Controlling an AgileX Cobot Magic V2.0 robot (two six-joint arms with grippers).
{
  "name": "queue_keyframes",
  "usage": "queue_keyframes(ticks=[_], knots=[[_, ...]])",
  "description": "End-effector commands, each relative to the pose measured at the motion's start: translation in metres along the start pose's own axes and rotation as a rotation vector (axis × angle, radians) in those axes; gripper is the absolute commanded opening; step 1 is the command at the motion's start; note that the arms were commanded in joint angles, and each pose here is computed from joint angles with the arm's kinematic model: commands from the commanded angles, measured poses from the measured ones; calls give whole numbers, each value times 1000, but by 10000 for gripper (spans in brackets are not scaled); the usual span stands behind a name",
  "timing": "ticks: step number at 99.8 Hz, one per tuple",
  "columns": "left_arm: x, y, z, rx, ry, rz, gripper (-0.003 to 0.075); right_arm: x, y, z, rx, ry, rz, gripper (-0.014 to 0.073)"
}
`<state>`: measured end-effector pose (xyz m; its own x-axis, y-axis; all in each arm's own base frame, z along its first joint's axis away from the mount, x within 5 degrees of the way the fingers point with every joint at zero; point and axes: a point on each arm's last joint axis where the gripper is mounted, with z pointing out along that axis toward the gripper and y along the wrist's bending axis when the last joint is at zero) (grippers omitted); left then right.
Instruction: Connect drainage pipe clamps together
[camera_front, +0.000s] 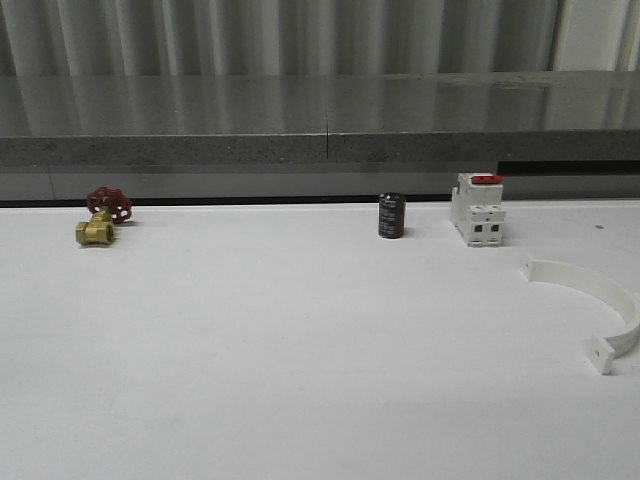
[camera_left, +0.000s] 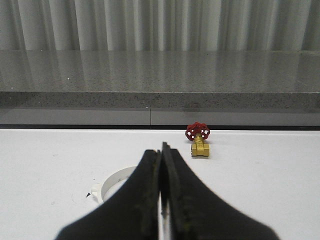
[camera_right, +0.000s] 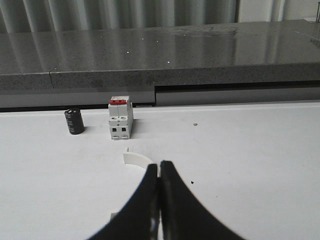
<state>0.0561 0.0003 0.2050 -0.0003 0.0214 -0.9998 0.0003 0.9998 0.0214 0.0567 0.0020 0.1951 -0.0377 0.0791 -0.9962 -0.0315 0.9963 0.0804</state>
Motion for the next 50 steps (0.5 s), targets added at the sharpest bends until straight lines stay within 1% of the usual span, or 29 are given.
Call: queue_keyframes(ticks=[1,37,44,50], knots=[[6,-1,0,10,-66,-10,-21,-14,1,-3,-1,-119,-15,-68],[5,-1,0,11,-74,-17,-21,-14,1,-3,-1,-119,-15,-68],[-1,-1,-1,13,-108,-23,-21,-14,1,-3,-1,-119,-15,-68],[-11,-1,-3,14,-134,-62,-21,-14,1,-3,-1,-119,-15,-68]])
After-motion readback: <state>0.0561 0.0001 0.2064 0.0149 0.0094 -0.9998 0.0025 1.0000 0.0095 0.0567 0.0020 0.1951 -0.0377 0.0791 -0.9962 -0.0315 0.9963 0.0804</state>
